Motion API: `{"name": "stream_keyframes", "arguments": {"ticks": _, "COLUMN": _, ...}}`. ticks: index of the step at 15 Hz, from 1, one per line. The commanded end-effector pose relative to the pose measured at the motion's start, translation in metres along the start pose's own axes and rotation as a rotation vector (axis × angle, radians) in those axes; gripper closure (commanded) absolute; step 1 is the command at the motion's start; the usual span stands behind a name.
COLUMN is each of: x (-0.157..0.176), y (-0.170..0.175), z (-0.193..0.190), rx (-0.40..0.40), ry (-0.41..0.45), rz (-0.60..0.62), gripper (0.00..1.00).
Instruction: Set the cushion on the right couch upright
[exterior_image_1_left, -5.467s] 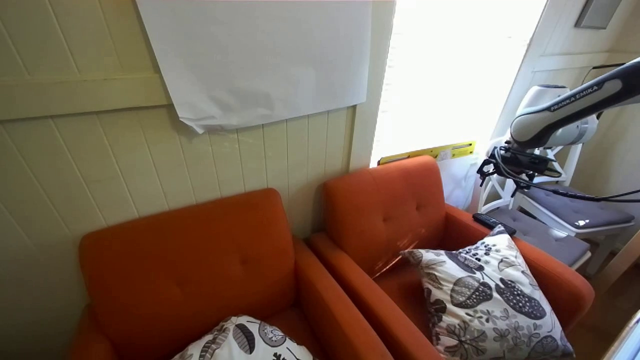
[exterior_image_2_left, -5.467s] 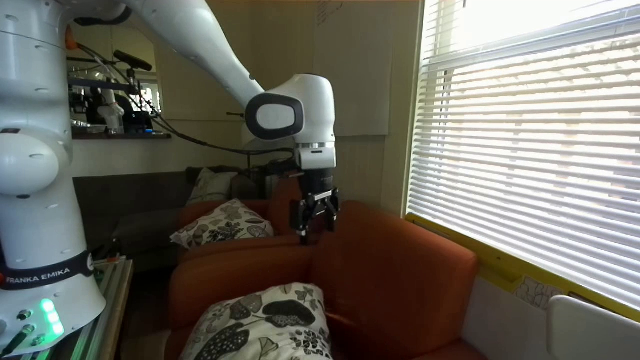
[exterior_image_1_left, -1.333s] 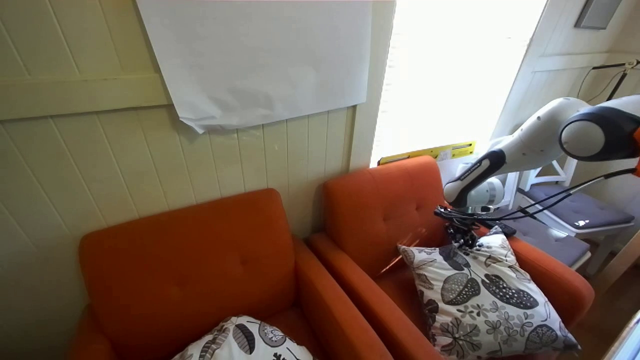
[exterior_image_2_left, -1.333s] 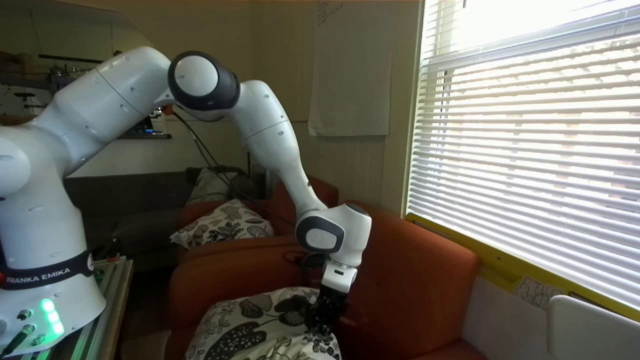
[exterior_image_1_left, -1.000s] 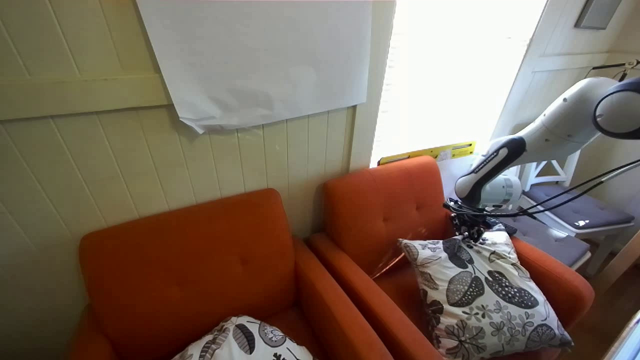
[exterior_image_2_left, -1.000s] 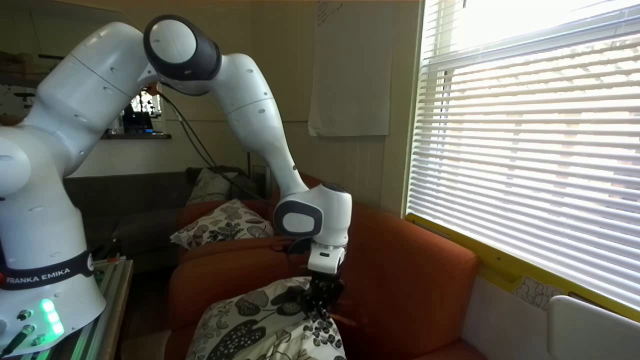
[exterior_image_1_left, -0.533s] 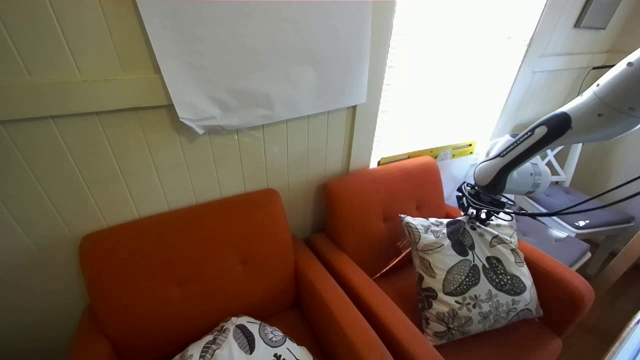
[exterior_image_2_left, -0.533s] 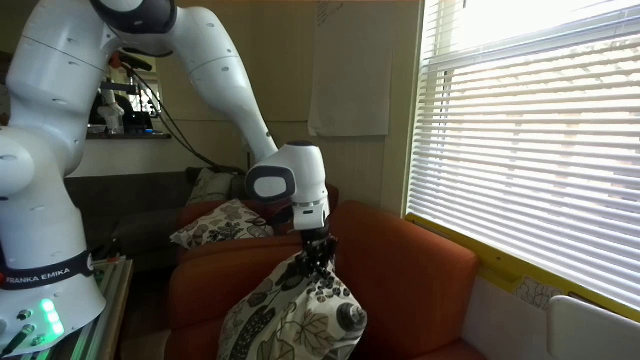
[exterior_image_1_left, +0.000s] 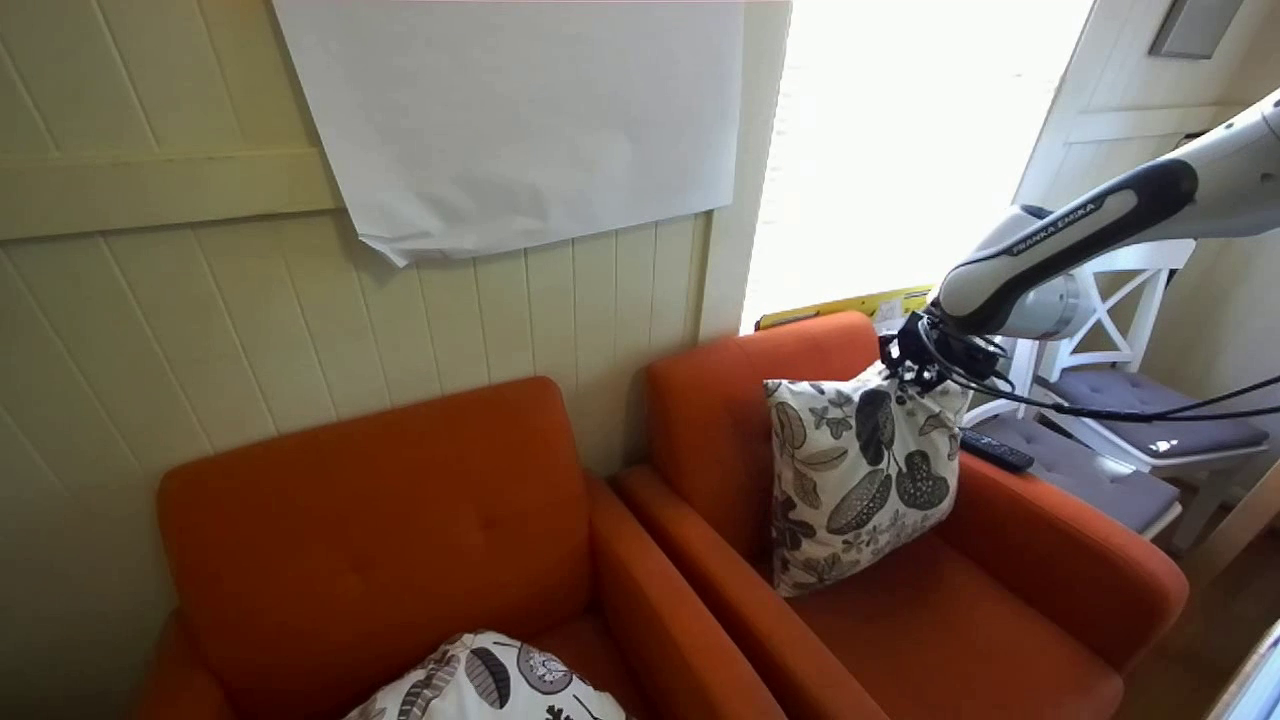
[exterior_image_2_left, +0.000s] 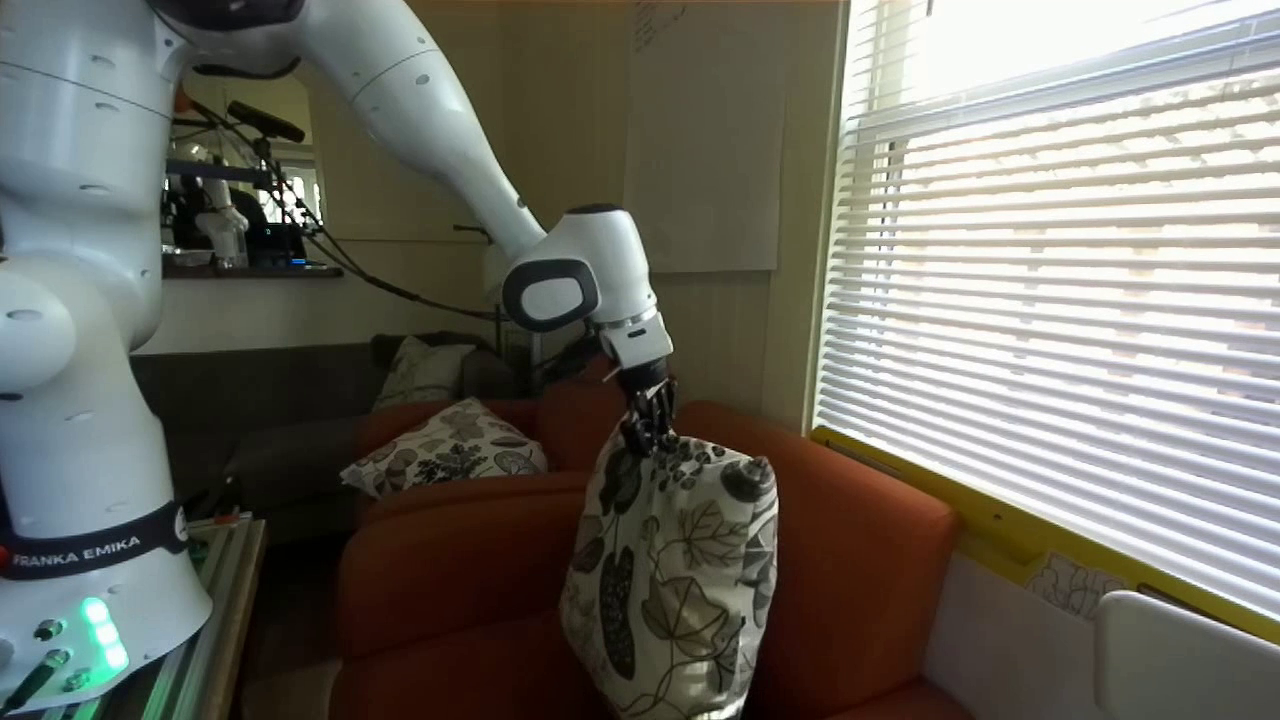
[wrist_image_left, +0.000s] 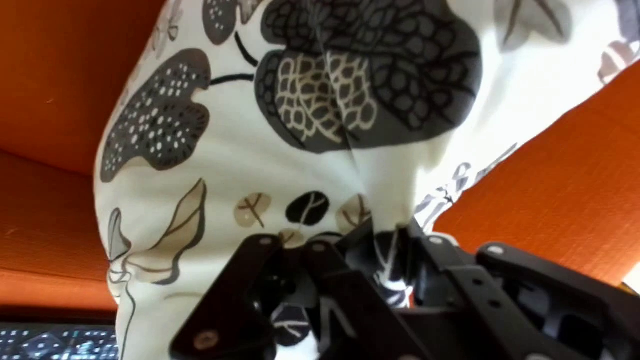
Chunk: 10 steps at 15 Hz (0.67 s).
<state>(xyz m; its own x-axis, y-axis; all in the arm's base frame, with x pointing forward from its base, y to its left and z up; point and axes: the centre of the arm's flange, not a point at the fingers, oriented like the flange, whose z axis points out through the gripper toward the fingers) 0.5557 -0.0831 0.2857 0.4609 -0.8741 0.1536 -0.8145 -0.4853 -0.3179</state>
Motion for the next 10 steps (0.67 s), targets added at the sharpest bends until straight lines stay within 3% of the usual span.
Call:
{"name": "stream_keyframes", "arguments": {"ticks": 1, "x": 0.014, "y": -0.042, "z": 0.000, "rx": 0.019, "ry": -0.081, "rz": -0.117, "gripper": 0.97}}
{"name": "stream_keyframes", "arguments": {"ticks": 7, "x": 0.029, "y": -0.056, "z": 0.043, "rx": -0.061, "ry": -0.167, "rz": -0.132, "gripper": 0.96}}
{"name": "stream_keyframes", "arguments": {"ticks": 8, "x": 0.032, "y": -0.057, "z": 0.050, "rx": -0.073, "ry": -0.177, "rz": -0.128, "gripper": 0.87}}
{"name": "stream_keyframes", "arguments": {"ticks": 9, "x": 0.034, "y": -0.059, "z": 0.055, "rx": -0.089, "ry": -0.187, "rz": -0.127, "gripper": 0.66}}
{"name": "stream_keyframes", "arguments": {"ticks": 10, "x": 0.036, "y": -0.062, "z": 0.059, "rx": -0.095, "ry": -0.193, "rz": -0.132, "gripper": 0.60}}
